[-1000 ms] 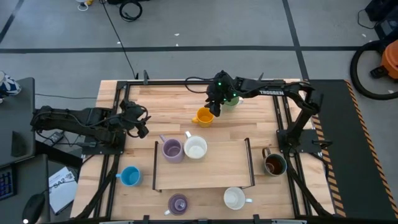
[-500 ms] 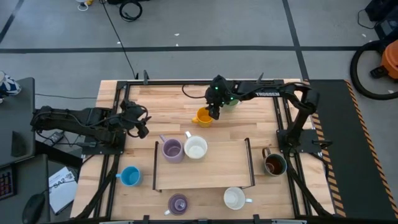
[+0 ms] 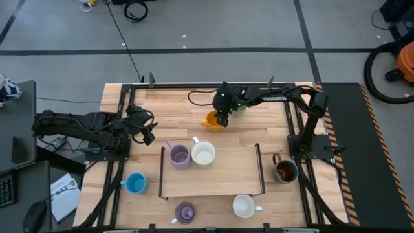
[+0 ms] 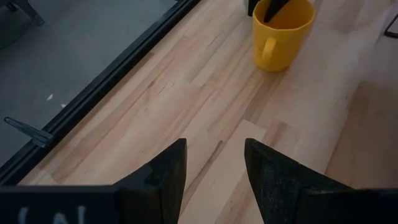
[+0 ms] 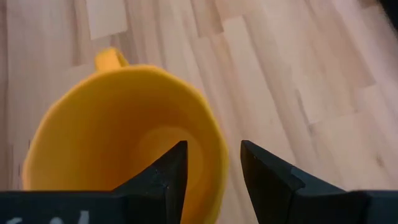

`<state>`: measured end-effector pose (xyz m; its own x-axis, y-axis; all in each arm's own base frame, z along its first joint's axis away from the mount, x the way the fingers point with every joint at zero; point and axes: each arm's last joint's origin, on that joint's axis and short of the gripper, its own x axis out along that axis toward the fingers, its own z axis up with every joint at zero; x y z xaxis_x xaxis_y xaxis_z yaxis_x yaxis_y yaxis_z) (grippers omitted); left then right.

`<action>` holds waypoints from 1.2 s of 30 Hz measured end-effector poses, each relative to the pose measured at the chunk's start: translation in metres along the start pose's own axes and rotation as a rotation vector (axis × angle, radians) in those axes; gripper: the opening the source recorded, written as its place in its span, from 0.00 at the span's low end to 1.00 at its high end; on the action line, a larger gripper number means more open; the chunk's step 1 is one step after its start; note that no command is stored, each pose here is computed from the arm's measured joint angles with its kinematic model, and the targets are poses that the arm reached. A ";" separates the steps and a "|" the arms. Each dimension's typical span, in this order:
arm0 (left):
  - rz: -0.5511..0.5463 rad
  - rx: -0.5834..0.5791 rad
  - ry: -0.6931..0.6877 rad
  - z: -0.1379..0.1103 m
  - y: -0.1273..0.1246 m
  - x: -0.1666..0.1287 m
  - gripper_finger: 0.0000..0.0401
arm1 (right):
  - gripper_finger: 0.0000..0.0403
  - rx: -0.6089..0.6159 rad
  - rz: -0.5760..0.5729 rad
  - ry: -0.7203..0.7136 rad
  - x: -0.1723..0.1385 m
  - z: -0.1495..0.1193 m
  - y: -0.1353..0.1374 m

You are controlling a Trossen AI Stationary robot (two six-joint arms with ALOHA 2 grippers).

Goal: Place coffee mugs
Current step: Put the yellow mug on the shelf

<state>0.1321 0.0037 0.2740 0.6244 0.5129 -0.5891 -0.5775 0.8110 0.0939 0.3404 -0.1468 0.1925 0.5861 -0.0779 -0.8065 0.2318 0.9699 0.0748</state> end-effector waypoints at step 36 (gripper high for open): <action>-0.002 0.000 0.001 0.000 0.000 0.000 0.42 | 0.09 0.180 -0.107 -0.021 -0.056 0.003 0.008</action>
<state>0.1321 0.0036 0.2739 0.6250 0.5109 -0.5903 -0.5763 0.8120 0.0926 0.3120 -0.1357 0.2401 0.5663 -0.1853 -0.8031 0.4274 0.8992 0.0939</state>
